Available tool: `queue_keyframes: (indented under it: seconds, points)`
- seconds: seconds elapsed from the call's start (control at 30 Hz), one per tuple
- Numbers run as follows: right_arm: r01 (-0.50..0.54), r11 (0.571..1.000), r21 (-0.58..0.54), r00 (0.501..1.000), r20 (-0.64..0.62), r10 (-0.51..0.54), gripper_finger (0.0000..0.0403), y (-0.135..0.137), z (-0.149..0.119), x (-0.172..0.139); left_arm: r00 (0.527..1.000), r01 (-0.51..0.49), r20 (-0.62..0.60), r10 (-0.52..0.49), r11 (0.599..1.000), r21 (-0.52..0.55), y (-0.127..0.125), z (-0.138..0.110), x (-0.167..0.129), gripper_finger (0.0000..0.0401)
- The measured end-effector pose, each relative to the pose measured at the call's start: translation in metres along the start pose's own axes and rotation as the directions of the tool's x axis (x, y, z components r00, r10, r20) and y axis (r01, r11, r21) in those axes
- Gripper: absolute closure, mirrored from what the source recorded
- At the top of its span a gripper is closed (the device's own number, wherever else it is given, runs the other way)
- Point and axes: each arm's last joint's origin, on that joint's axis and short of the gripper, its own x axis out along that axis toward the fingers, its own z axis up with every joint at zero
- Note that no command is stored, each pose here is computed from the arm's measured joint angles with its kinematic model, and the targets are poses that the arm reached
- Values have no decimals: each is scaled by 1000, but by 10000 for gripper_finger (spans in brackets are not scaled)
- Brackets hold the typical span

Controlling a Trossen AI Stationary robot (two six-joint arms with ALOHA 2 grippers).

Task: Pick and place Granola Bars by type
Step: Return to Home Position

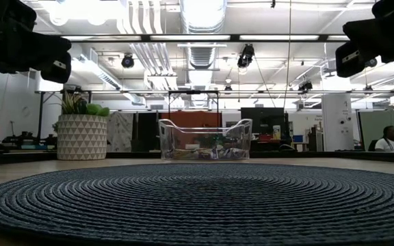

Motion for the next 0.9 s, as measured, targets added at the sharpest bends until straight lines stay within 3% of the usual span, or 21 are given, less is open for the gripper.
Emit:
queue_keyframes:
  seconds: [0.17,0.43,0.9]
  points:
    - [0,1000,-1,1000,0,0,394,0,0,0,997,-72,22,72,997,8,2,2,0,401]
    - [1,997,-76,1000,0,-1,394,0,0,0,995,-91,35,91,996,-9,4,3,0,401]
    - [19,997,-79,1000,2,-19,394,-1,0,0,971,-239,37,238,971,21,17,3,-1,401]
